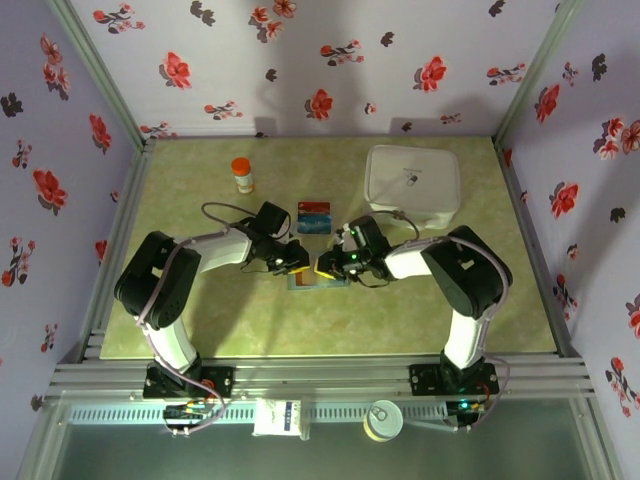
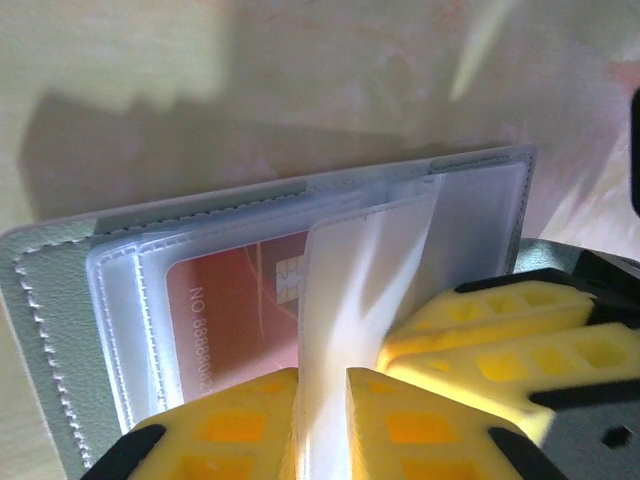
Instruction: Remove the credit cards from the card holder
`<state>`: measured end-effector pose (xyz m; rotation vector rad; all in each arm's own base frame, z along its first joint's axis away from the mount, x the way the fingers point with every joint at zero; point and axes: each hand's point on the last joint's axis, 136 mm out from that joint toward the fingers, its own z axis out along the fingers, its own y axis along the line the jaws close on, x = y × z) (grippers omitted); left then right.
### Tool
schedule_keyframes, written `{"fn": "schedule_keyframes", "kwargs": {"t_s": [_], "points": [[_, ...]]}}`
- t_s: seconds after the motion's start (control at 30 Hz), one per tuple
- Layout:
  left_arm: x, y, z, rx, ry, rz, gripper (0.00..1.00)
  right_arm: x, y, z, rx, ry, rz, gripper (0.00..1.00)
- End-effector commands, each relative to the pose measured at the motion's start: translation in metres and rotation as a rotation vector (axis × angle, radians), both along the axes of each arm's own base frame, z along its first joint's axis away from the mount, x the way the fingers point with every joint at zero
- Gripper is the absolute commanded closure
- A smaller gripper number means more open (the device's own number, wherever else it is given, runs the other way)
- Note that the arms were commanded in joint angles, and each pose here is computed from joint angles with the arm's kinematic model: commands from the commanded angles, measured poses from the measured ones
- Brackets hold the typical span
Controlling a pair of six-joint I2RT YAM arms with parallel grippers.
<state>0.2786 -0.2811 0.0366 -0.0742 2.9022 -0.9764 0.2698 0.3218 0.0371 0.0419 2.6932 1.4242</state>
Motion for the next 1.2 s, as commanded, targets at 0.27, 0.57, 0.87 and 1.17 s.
{"fn": "schedule_keyframes", "kwargs": {"t_s": [0.27, 0.57, 0.87, 1.17], "points": [[0.002, -0.03, 0.037, -0.074, -0.05, -0.047, 0.79, 0.01, -0.044, 0.068, -0.133, -0.176, -0.092, 0.82], [-0.002, -0.067, 0.028, -0.077, -0.032, -0.112, 0.64, 0.009, -0.081, 0.1, -0.183, -0.246, -0.181, 0.79], [-0.003, -0.084, 0.017, -0.071, -0.019, -0.14, 0.54, 0.006, -0.09, 0.106, -0.19, -0.25, -0.194, 0.75], [-0.001, -0.07, 0.032, -0.059, -0.059, -0.125, 0.55, 0.01, -0.079, 0.094, -0.165, -0.195, -0.182, 0.76]]}}
